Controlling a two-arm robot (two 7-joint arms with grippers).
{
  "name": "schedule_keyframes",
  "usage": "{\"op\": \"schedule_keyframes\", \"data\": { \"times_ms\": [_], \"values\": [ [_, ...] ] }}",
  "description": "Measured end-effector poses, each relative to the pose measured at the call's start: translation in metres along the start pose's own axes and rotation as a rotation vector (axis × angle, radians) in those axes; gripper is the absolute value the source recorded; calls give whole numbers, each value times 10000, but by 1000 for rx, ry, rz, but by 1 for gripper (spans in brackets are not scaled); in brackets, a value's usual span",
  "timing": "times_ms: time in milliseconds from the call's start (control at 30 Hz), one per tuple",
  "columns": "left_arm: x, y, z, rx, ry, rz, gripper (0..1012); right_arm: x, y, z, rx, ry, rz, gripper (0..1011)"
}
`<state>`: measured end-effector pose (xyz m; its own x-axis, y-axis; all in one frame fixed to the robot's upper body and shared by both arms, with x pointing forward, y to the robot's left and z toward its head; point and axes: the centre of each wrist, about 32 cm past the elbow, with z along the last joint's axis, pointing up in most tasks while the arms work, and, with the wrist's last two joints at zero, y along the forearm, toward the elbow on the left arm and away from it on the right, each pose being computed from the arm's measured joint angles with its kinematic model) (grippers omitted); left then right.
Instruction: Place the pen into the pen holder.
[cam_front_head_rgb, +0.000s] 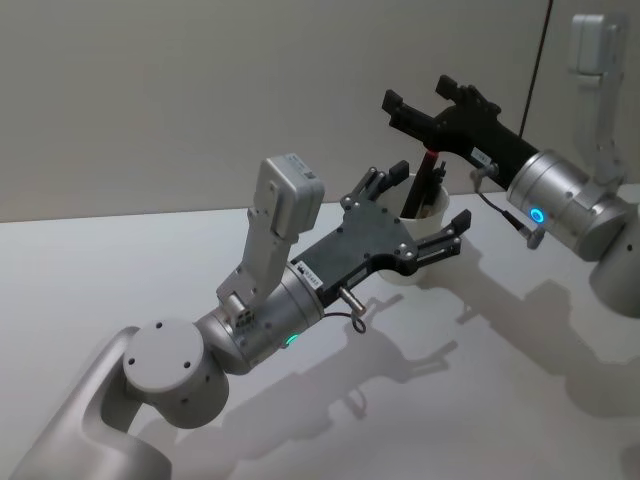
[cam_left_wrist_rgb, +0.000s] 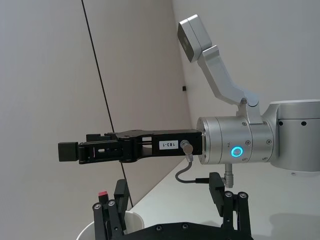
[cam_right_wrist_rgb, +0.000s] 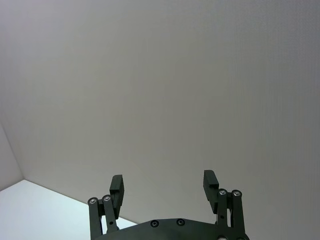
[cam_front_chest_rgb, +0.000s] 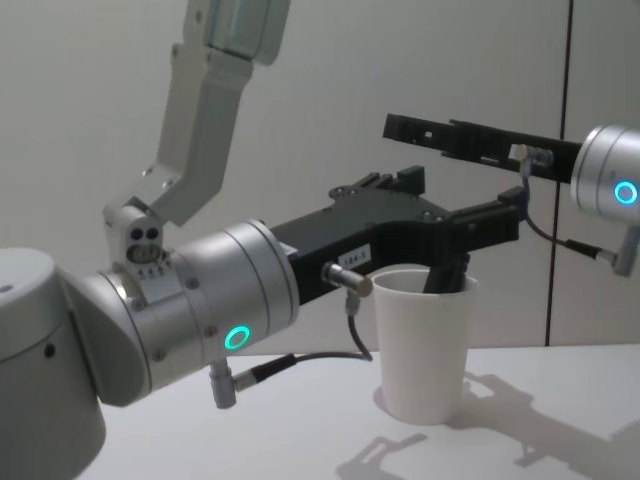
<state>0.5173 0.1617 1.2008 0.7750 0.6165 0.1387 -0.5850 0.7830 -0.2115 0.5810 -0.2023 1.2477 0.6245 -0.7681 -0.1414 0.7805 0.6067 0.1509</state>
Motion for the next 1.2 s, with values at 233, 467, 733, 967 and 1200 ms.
{"op": "schedule_keyframes", "data": {
  "times_ms": [233, 467, 733, 967, 1200],
  "values": [
    [5, 9, 2, 3, -2, 7, 1001, -4, -9, -10, -1, -2, -2, 1001],
    [11, 54, 15, 27, -14, 53, 1001, -32, -138, -81, -9, -19, -36, 1001],
    [20, 142, 37, 76, -42, 142, 1001, -85, -346, -181, -21, -48, -90, 1001],
    [28, 215, 58, 113, -70, 215, 1001, -143, -530, -258, -32, -76, -135, 1001],
    [32, 284, 81, 147, -100, 289, 1001, -214, -735, -332, -45, -107, -183, 1002]
  ]
}}
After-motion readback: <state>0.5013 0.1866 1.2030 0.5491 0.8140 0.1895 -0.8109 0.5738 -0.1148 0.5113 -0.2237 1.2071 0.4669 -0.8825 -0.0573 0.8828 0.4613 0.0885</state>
